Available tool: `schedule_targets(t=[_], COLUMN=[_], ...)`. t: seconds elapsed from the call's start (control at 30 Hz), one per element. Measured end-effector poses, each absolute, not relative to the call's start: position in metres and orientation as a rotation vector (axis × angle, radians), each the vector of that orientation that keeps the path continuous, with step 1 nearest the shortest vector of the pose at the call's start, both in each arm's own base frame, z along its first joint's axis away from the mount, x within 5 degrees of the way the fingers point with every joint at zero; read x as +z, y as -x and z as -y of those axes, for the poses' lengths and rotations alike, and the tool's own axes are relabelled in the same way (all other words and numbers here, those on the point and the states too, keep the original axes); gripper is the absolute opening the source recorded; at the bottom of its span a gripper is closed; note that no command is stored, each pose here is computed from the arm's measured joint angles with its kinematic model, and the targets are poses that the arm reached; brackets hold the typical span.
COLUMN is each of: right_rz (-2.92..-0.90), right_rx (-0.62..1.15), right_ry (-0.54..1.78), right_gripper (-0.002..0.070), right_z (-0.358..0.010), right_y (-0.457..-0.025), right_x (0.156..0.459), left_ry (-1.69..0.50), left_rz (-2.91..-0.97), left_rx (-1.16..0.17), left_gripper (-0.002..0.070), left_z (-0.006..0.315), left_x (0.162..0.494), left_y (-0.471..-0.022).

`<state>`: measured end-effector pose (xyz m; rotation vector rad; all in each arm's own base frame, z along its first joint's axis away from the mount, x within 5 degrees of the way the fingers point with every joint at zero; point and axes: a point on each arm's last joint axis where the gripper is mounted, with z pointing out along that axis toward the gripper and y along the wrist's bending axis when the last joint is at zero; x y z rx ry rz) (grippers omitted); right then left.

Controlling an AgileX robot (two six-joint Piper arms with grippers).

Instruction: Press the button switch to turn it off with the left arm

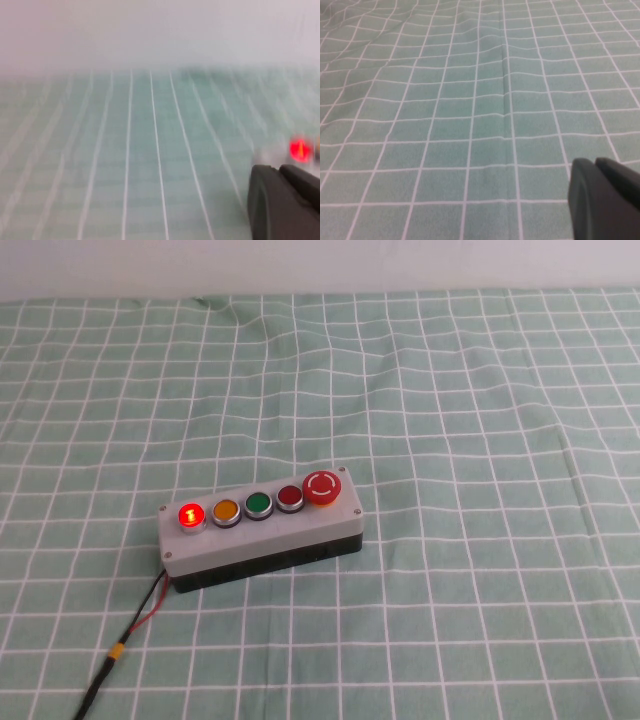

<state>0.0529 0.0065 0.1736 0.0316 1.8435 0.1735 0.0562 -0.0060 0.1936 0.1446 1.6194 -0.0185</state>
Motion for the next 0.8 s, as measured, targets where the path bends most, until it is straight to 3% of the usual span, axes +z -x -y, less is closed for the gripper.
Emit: schedule_targets(t=[0.3,0.5,0.67,0.8], right_rz=[-1.843,-1.843,-1.843,-1.843], right_rx=[0.173,0.173,0.173,0.173], right_ry=[-0.032,-0.032,-0.032,-0.032], right_gripper=[-0.0016,-0.0016,-0.0016,-0.0016], right_z=[-0.006,-0.006,-0.006,-0.006], right_y=[-0.053,-0.053,-0.053,-0.053], right_x=[0.174,0.174,0.174,0.174], left_ry=[-0.047,-0.019,0.055,0.075], left_rz=[-1.049,-0.901,-0.691,-0.600], left_rx=[-0.016,-0.016,-0.093,-0.125], left_gripper=[-0.0003,-0.0003,-0.0003,-0.0003], left_z=[0.001,-0.001,-0.005,-0.007], left_x=[0.244,0.255,0.269,0.294], left_y=[-0.045,-0.037,-0.024,-0.013])
